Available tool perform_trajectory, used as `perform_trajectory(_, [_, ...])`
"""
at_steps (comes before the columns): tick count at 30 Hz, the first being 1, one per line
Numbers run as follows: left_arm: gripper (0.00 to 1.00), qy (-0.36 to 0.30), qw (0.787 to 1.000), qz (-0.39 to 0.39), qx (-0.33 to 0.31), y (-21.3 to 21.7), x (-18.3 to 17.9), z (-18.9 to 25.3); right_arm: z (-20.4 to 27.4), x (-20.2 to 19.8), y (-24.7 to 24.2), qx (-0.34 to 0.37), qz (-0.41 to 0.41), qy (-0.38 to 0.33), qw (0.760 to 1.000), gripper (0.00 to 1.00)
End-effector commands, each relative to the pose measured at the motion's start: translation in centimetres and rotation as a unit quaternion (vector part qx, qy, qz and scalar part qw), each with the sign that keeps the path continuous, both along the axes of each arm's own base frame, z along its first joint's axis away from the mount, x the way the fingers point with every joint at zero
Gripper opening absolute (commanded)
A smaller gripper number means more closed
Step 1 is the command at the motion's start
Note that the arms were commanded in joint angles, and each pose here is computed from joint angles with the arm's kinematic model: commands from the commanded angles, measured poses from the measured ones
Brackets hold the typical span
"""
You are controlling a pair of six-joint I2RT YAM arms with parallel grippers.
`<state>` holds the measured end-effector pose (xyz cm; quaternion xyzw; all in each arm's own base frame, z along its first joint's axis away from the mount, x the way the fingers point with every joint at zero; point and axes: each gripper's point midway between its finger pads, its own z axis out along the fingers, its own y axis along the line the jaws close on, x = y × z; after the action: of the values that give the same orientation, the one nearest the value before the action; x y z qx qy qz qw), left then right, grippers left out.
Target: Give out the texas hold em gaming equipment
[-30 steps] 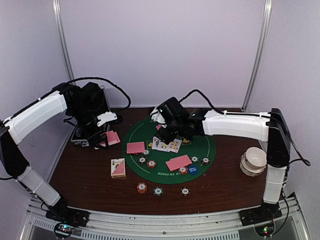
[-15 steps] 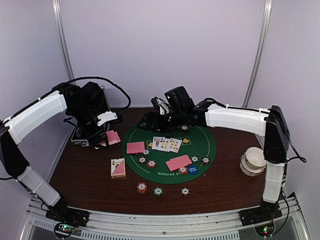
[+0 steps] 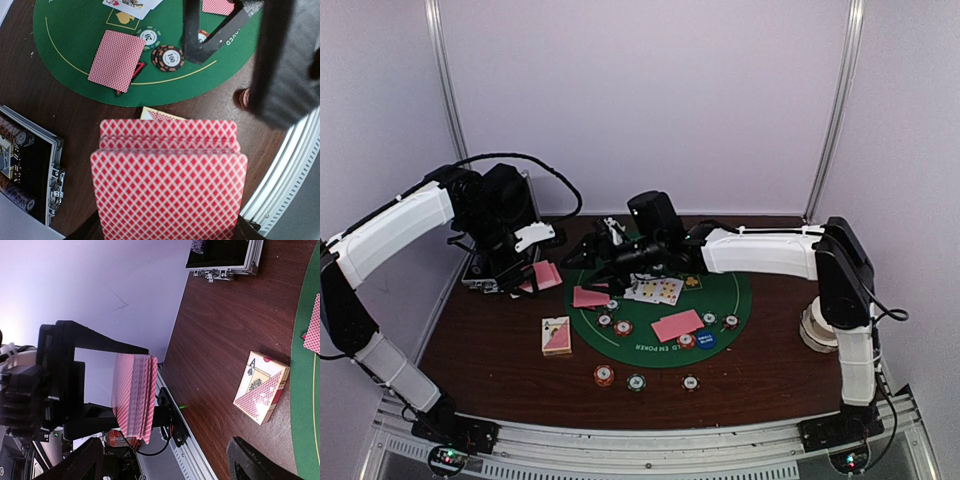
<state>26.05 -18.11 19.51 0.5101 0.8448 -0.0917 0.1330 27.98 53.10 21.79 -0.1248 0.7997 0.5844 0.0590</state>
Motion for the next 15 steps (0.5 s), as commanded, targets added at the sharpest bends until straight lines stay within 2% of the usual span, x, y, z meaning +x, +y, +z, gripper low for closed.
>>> perform_trajectory(1, [0.00,-0.018,1.000,0.001,-0.025,-0.9,0.9,1.2,1.2,-0.7,1.9,0.034,0.023,0.017,0.999,0.89])
perform_trajectory(15, [0.00,-0.017,0.999,-0.004,-0.028,-1.0,0.7,1.1,1.1,-1.1,5.0,0.069,0.037,0.053,0.996,0.85])
